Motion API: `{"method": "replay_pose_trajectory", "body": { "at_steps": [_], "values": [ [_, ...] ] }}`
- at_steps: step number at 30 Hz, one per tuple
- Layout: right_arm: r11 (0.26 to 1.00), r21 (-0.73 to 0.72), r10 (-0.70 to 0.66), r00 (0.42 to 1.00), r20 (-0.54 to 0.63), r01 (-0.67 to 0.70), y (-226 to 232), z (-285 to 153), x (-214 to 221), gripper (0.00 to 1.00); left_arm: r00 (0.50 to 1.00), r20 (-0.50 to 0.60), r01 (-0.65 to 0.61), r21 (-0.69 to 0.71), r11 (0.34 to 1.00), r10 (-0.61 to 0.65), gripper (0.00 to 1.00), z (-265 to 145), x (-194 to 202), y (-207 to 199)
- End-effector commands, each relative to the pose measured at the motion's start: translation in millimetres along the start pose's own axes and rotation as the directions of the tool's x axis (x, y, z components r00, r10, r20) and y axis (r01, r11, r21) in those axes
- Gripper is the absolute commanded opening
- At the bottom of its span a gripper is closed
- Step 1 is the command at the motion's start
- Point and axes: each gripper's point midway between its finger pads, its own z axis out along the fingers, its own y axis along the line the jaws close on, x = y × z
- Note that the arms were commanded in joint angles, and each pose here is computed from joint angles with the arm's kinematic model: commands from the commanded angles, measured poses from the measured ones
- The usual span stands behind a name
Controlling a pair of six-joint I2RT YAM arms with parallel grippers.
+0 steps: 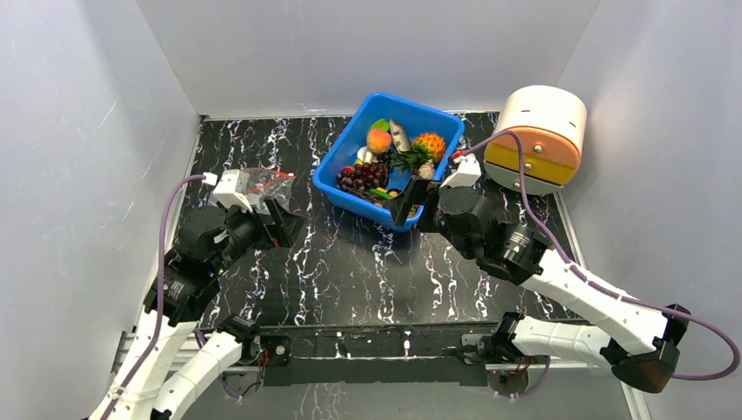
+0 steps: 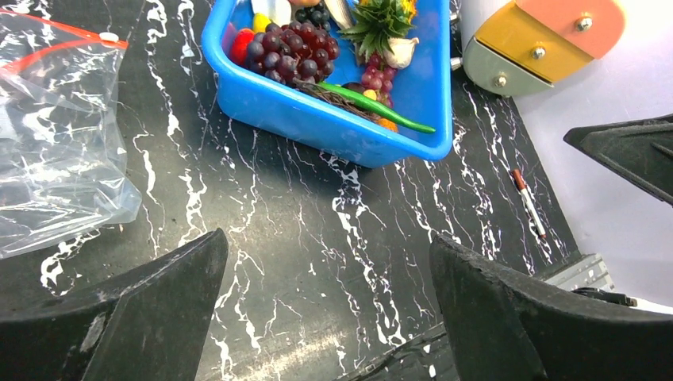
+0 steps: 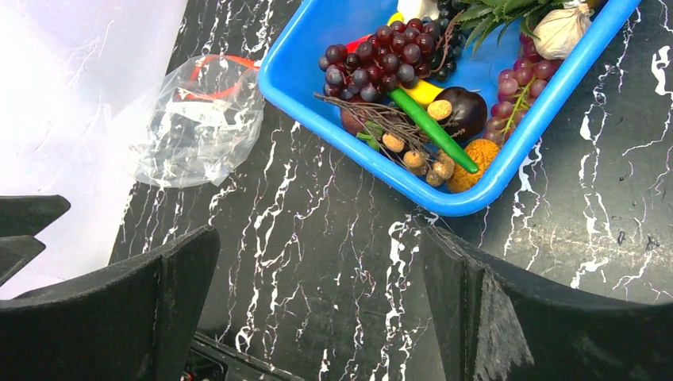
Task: Place the food in the zip-top bag and seal the zipper
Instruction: Pick up the zipper food storage bag at the center of the board.
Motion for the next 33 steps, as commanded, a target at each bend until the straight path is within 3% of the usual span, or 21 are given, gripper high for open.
{"method": "replay_pose_trajectory", "body": {
  "at_steps": [1,8,13,16,21,28,31,33],
  "values": [
    [0.998,-0.05,0.049,0.995,0.084,-0.044,13.9,-8.1,-26.1,0.98,0.998,0.065,0.007,-0.039,0.999,-0.005,0.98,-7.5,-14.3,5.1],
    [0.998,-0.053,0.042,0.996,0.079,-0.038,14.2,-7.8,-24.5,0.98,0.999,0.034,0.015,-0.188,0.982,-0.009,0.98,3.6,-9.9,31.7],
    [0.998,-0.058,0.037,0.996,0.08,-0.033,14.9,-8.0,-24.6,0.98,0.999,0.03,0.035,-0.363,0.931,-0.025,0.99,17.7,-11.6,61.8],
    [0.997,-0.066,0.03,0.996,0.08,-0.024,16.3,-8.8,-25.3,0.98,0.997,0.064,0.063,-0.508,0.859,-0.035,0.98,24.1,-16.5,87.7],
    [0.998,-0.064,0.008,0.996,0.091,-0.002,15.8,-9.2,-28.3,0.98,0.997,0.068,0.069,-0.721,0.69,-0.029,0.85,29.8,-14.6,128.6],
    [0.994,-0.108,0.009,0.996,0.09,0.0,22.7,-14.9,-31.0,0.98,0.995,0.075,0.102,-0.828,0.551,-0.072,0.59,49.4,-2.9,157.5],
    [0.992,-0.125,0.012,0.996,0.086,-0.001,23.5,-16.8,-28.9,0.98,0.994,0.041,0.087,-0.849,0.521,-0.099,0.58,56.2,8.6,171.1],
    [0.991,-0.135,0.014,0.996,0.086,-0.002,23.8,-18.3,-28.4,0.98,0.991,0.018,0.081,-0.872,0.484,-0.134,0.67,55.7,20.6,180.8]
  ]
}}
